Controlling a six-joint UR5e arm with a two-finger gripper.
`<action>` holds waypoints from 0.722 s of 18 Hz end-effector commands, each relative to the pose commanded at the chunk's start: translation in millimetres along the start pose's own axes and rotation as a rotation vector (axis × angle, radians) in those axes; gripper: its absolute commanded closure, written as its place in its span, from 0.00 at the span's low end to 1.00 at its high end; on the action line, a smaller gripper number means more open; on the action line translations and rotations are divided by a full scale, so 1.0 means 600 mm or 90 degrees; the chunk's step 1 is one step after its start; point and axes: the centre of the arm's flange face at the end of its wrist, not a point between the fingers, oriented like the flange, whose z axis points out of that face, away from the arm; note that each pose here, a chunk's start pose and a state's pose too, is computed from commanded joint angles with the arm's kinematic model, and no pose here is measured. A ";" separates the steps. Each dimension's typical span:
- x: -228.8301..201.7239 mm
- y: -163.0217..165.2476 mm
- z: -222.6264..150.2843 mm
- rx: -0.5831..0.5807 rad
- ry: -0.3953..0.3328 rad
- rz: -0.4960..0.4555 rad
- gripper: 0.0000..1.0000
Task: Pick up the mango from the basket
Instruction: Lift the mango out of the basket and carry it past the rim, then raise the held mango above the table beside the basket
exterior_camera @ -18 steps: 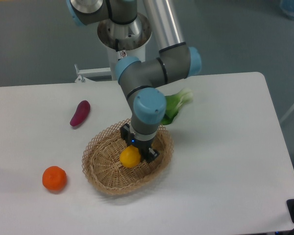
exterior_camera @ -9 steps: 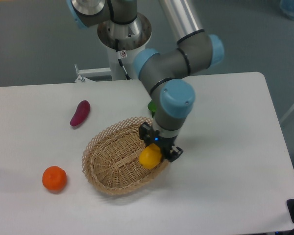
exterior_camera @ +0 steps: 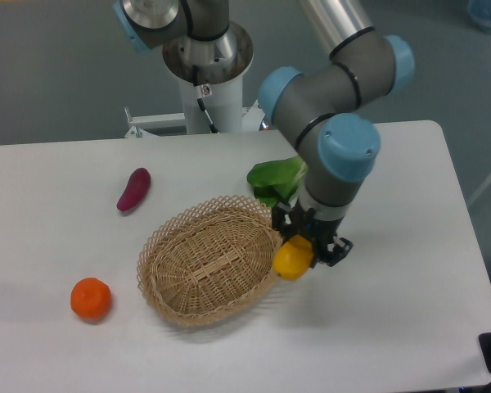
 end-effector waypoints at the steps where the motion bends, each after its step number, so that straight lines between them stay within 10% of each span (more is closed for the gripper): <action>1: -0.005 0.009 -0.004 -0.002 -0.004 0.000 0.62; 13: -0.048 0.041 -0.038 -0.035 -0.053 -0.004 0.60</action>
